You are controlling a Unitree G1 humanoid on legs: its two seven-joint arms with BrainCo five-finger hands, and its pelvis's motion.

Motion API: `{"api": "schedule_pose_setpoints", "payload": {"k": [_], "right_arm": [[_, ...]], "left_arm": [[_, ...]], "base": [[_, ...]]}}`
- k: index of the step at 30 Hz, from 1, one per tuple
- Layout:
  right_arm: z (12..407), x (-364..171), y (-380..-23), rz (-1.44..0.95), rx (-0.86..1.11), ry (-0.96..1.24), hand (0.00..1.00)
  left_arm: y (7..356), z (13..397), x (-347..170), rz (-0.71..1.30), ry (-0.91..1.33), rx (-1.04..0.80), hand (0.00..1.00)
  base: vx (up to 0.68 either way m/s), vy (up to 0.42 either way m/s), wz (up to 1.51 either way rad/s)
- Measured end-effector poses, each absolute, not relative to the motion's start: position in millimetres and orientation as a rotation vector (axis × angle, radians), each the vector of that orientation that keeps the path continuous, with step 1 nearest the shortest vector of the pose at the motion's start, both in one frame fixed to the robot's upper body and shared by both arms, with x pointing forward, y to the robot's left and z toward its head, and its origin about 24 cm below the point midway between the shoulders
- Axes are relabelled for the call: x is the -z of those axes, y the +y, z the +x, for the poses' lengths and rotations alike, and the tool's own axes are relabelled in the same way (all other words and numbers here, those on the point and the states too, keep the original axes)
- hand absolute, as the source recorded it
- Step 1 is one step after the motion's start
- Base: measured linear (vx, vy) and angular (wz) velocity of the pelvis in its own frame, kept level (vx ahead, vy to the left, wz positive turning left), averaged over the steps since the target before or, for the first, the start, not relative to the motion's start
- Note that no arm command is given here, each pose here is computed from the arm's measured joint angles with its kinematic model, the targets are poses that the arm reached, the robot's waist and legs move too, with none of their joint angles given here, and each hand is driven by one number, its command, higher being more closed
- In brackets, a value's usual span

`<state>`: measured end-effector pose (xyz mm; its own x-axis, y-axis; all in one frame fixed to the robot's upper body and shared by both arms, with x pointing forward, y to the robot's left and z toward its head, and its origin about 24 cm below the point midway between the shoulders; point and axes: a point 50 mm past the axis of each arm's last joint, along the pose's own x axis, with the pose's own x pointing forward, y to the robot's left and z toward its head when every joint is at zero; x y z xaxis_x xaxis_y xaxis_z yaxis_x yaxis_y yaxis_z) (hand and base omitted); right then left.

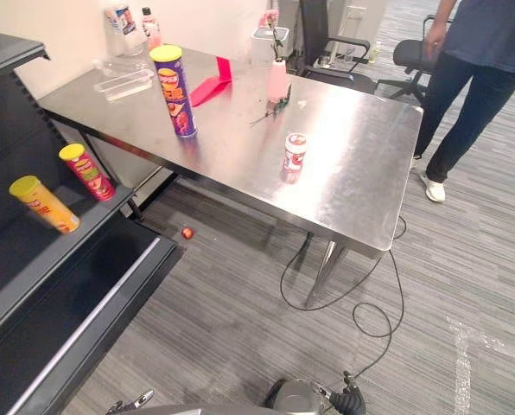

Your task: Put the gum and the chips on the shelf.

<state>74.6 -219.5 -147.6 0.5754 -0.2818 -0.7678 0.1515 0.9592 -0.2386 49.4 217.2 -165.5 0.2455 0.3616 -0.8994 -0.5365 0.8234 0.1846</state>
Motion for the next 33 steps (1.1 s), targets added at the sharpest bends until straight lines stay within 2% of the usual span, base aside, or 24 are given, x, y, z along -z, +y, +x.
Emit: {"api": "schedule_pose_setpoints", "payload": {"k": [6,10,13,19,24,30,33], "right_arm": [[93.3,146.0,-222.1,-0.158,0.247,0.914,0.00],[82.3,148.1,-228.8,-0.166,0.262,0.950,0.00],[73.3,155.1,-208.4,-0.109,0.252,0.987,0.00],[69.1,153.7,-214.5,-0.120,0.329,0.970,0.00],[55.5,155.6,-225.2,0.001,0.536,1.002,0.00],[29.0,160.4,-231.1,0.243,0.932,1.044,0.00],[18.4,156.8,-248.0,0.356,1.182,1.006,0.00]], "left_arm": [[211.7,37.7,167.7,-0.220,1.200,-0.700,0.00],[204.7,35.3,168.7,-0.230,1.205,-0.714,0.00],[226.9,41.6,163.5,-0.168,1.162,-0.724,0.00],[221.1,42.1,164.2,-0.109,1.175,-0.624,0.00],[215.5,43.4,165.6,-0.123,1.181,-0.558,0.00],[222.1,44.1,164.6,-0.114,1.177,-0.556,0.00],[226.4,42.0,163.9,-0.122,1.177,-0.582,0.00]], "base": [[0.20,0.157,-1.11],[0.24,0.368,-0.74],[0.20,0.306,-0.09],[0.06,0.061,-0.20],[-0.01,-0.002,-0.04],[-0.03,0.010,-0.05],[0.00,0.008,-0.05]]}}
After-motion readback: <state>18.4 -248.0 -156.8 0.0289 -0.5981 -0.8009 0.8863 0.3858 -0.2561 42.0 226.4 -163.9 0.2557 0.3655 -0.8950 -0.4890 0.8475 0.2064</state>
